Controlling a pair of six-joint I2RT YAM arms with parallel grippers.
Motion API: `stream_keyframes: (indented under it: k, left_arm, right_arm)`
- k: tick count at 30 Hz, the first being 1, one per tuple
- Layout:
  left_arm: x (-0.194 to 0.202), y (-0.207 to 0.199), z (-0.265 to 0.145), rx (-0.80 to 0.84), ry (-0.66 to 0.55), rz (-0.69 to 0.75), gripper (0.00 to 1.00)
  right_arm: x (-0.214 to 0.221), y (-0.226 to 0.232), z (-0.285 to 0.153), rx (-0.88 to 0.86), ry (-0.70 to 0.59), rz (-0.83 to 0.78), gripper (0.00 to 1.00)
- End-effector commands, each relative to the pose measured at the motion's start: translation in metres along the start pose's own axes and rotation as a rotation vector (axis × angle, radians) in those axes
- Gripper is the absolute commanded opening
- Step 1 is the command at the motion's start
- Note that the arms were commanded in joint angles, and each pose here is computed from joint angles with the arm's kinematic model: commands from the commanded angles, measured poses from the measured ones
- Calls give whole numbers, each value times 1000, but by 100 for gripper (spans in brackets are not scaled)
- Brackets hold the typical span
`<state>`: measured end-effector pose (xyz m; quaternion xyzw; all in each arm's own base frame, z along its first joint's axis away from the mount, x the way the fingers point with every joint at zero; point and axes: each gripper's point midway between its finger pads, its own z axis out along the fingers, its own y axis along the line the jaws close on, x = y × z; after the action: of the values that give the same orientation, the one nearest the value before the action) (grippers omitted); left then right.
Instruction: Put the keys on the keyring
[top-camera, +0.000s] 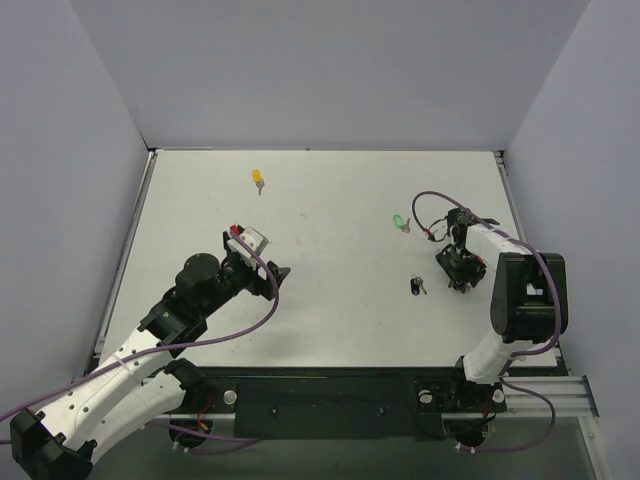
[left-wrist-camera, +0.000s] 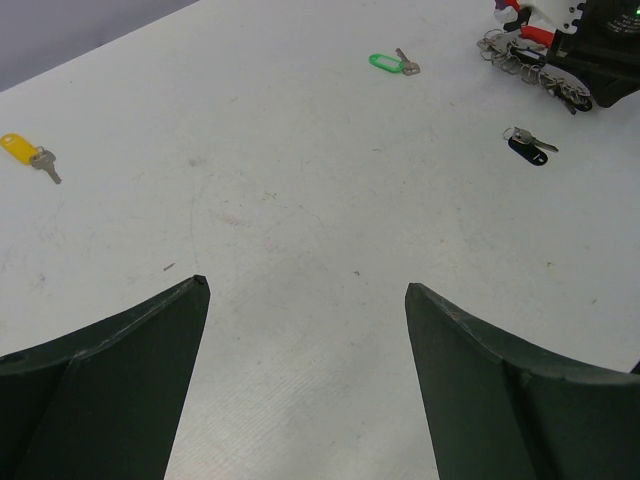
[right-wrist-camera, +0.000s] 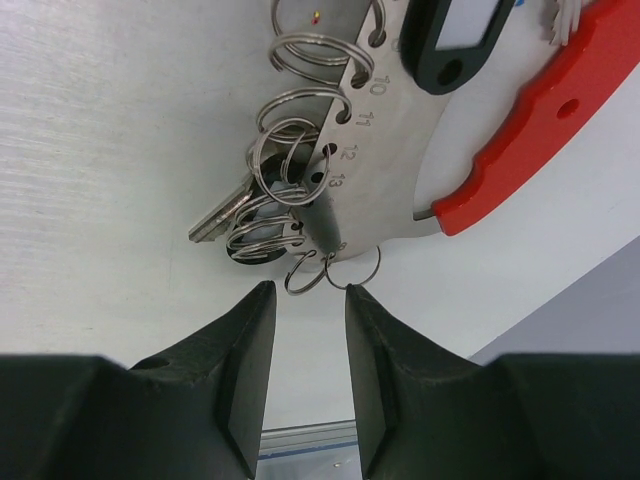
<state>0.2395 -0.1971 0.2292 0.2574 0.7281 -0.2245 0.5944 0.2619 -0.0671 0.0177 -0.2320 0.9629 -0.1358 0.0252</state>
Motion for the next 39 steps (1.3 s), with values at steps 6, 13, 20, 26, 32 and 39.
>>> stream_keyframes:
  k: [6, 13, 20, 26, 32, 39]
  left_arm:
    - [-20, -4, -2, 17, -63, 11, 90]
    - [-20, -4, -2, 17, -63, 11, 90]
    - [-20, -4, -2, 17, -63, 11, 90]
    - [-21, -4, -2, 17, -66, 11, 90]
    - [-22, -4, -3, 18, -69, 11, 90]
    - [-21, -4, -3, 17, -69, 9, 90]
  right_arm:
    - [6, -2, -6, 54, 26, -49, 30]
    - [5, 0, -6, 74, 31, -73, 26]
    - [4, 0, -4, 96, 43, -99, 26]
    - [3, 2, -2, 117, 55, -127, 24]
    - [4, 3, 0, 126, 66, -144, 21]
    - [5, 3, 0, 134, 75, -155, 20]
